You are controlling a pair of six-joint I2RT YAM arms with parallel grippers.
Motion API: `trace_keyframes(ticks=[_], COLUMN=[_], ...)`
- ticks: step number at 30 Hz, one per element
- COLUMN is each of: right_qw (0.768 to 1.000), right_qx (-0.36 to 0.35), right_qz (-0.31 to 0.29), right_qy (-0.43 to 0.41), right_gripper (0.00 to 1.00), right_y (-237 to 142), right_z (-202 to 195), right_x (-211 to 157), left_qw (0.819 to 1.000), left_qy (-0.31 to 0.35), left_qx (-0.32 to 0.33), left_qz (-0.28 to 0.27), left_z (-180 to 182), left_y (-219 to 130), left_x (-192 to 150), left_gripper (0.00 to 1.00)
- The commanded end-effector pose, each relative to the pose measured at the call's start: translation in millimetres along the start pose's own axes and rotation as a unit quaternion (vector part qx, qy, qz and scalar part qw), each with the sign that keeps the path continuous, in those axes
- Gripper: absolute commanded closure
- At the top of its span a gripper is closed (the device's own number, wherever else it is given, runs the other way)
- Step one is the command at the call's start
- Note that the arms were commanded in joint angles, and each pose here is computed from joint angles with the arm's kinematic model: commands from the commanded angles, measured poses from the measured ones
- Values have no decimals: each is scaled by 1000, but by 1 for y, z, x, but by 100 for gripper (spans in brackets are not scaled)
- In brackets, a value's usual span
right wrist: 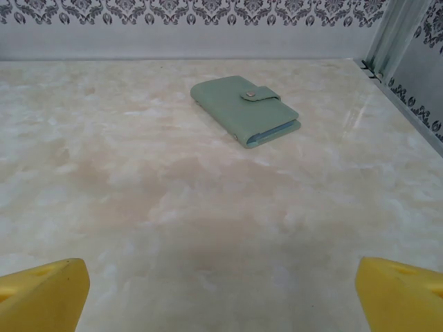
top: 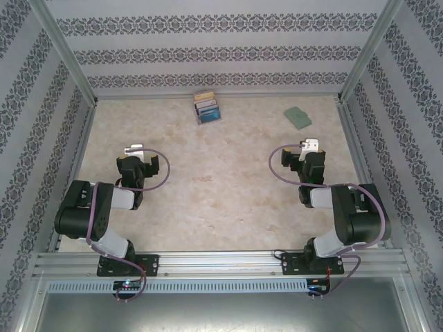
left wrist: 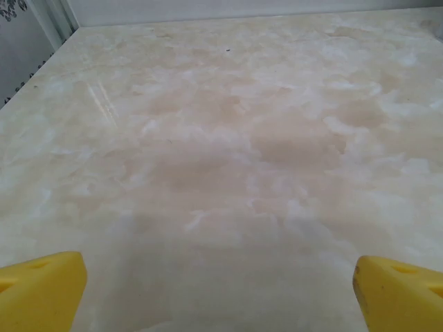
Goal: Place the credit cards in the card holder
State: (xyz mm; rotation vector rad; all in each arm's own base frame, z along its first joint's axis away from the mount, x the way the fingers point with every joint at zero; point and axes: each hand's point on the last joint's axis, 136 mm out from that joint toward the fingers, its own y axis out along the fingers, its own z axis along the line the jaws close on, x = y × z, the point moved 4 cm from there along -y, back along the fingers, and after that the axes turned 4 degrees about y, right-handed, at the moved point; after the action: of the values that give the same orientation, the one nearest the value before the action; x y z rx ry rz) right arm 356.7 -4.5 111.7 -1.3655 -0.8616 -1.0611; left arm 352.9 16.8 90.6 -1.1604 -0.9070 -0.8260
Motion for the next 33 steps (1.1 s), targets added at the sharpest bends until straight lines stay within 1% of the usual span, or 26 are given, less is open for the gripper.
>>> trace_keyframes(ticks=[1,15,19,26,27,29,30,31,32,33], right_qw=[1000,1000,999,999,1000,1000,1000,1000,1000,999], right_qx=[12,15,35,33,29,27,26,15,-1,-19], right_qz=[-12,-12,-11,-11,-11,-10,-11,-13,-19,-36], right_qy=[5,4,-3,1,4,5,7,11,18,27], right_gripper=[2,2,2,2,2,2,2,2,2,2], right_y=[0,0,-1,0,0,0,0,0,-2,-7], right_z=[3,4,10,8,6,5,5,2,-2,-7], right_x=[7,7,7,7,7,7,7,8,11,18], left_qw=[1000,1000,1000,1000,1000,1000,1000,999,998,998], left_qy=[-18,-18,-18,-18,-16,-7,-6,-9,-11,-23], left_qx=[0,1,1,-1,-4,-12,-12,-12,-27,-40], left_qz=[-15,-16,-16,-15,-16,0,28,45,48,40], left_z=[3,4,3,3,3,1,2,3,0,-3], left_y=[0,0,0,0,0,-1,-2,-4,-9,-16], left_x=[11,11,11,10,13,22,30,38,47,56], left_gripper=[1,1,1,1,1,1,1,1,0,0])
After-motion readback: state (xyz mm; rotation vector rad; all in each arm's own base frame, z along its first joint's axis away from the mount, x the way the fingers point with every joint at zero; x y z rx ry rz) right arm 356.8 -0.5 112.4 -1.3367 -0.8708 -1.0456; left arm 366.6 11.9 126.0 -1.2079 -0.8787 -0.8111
